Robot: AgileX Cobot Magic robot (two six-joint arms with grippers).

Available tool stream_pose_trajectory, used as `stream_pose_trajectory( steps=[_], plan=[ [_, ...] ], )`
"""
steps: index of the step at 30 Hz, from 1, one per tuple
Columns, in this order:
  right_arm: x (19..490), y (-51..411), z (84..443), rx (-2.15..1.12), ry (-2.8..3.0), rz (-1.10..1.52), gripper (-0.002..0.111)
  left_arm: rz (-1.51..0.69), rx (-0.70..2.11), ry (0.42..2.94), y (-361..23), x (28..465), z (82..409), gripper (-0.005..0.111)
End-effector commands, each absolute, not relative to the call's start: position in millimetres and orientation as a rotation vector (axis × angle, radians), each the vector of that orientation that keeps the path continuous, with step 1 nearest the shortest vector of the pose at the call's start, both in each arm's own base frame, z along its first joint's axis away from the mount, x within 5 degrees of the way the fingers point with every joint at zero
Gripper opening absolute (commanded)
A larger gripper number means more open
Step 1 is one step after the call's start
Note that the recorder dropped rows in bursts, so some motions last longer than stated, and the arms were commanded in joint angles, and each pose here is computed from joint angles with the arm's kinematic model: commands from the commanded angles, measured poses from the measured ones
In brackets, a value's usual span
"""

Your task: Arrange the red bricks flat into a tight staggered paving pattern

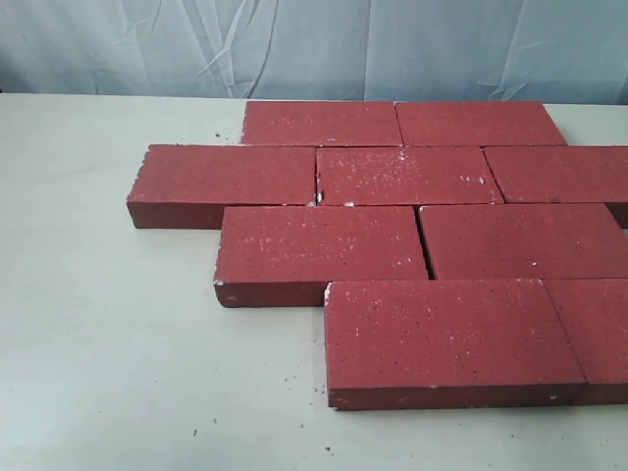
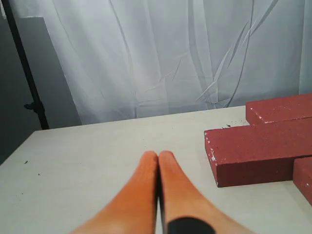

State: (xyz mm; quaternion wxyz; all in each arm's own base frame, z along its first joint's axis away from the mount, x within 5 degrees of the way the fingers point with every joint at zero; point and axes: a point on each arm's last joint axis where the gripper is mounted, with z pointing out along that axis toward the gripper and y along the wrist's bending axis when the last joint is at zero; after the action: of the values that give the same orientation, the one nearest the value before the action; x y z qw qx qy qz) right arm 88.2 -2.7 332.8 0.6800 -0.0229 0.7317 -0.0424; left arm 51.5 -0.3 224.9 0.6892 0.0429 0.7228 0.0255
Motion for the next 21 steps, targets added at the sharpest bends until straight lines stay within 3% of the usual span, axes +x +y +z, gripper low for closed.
stream_pose_trajectory(
  steps=[1,21],
  plan=[
    [88,-3,333,-0.048,1.631,-0.1,-0.001,0.005,0.059,1.62,-2,55,207,0.0],
    [88,-3,333,-0.048,1.633,-0.1,-0.001,-0.02,0.043,1.715,-2,55,192,0.0]
  ],
)
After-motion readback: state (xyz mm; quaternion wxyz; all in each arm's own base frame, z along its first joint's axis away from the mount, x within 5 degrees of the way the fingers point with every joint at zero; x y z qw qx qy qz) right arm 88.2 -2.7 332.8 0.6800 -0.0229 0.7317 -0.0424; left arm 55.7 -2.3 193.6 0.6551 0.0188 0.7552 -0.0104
